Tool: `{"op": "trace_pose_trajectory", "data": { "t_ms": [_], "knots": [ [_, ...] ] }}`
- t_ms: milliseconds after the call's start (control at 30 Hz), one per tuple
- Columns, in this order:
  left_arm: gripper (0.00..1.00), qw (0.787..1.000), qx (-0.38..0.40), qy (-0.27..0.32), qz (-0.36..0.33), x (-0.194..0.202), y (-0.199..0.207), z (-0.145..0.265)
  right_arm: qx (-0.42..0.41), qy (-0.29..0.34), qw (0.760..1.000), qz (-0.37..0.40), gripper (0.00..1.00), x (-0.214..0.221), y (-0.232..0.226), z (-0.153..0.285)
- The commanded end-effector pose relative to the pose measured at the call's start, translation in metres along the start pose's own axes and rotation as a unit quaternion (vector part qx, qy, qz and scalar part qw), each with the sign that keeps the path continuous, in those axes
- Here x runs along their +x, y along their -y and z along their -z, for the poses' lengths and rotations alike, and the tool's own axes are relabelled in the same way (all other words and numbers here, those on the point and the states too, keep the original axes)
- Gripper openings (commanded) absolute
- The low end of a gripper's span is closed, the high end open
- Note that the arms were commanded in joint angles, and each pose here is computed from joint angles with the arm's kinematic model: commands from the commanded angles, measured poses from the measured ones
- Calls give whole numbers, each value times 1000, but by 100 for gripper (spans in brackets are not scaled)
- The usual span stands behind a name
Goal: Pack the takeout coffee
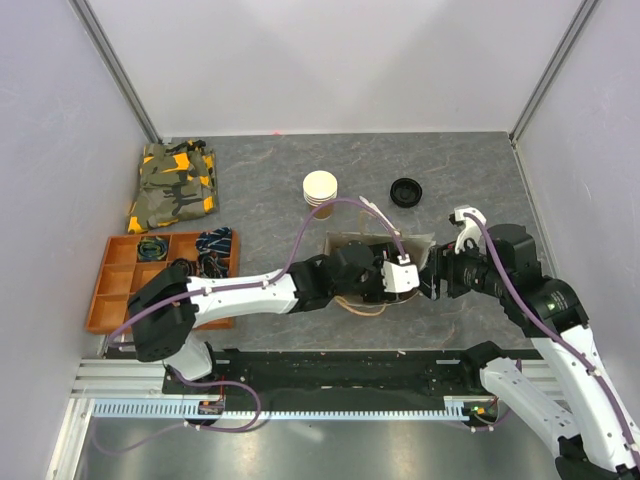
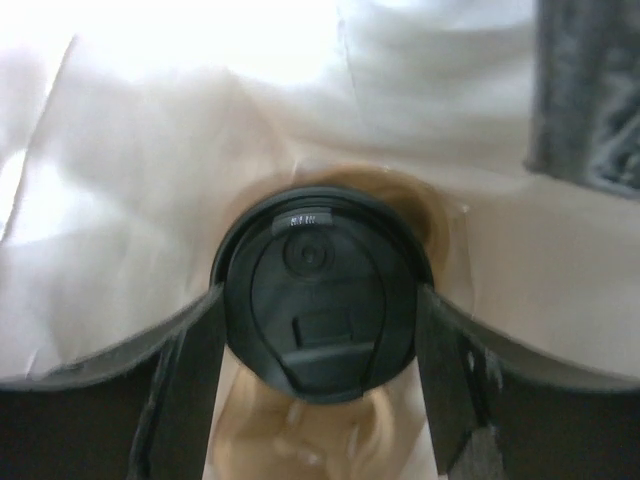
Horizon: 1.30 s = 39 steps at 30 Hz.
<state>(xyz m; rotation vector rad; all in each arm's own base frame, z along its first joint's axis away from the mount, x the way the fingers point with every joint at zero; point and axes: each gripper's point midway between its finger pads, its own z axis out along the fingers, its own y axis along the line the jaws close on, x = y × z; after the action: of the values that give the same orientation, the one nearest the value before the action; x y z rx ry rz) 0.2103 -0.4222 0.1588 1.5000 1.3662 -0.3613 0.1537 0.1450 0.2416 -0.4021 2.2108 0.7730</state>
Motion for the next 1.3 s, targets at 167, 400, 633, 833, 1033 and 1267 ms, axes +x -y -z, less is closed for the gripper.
{"op": "trace_pose_trajectory", "data": {
  "t_ms": [167,400,633,833,1033,1267],
  "knots": [
    [2,989,98,-112,8,48,33,-17,22,83,996,27,98,-55,-12,30],
    [2,985,111,-131,6,50,25,-33,26,100,994,40,98,-67,-15,38],
    [2,976,152,-154,-4,59,30,-43,28,111,992,52,98,-75,-18,43],
    [2,963,189,-191,-5,79,39,-50,31,120,990,60,98,-83,-19,46],
    [2,955,215,-207,-8,92,48,-56,29,126,989,64,98,-89,-21,49],
    [2,945,240,-221,-4,111,60,-59,26,127,989,68,98,-88,-22,50]
  ]
}}
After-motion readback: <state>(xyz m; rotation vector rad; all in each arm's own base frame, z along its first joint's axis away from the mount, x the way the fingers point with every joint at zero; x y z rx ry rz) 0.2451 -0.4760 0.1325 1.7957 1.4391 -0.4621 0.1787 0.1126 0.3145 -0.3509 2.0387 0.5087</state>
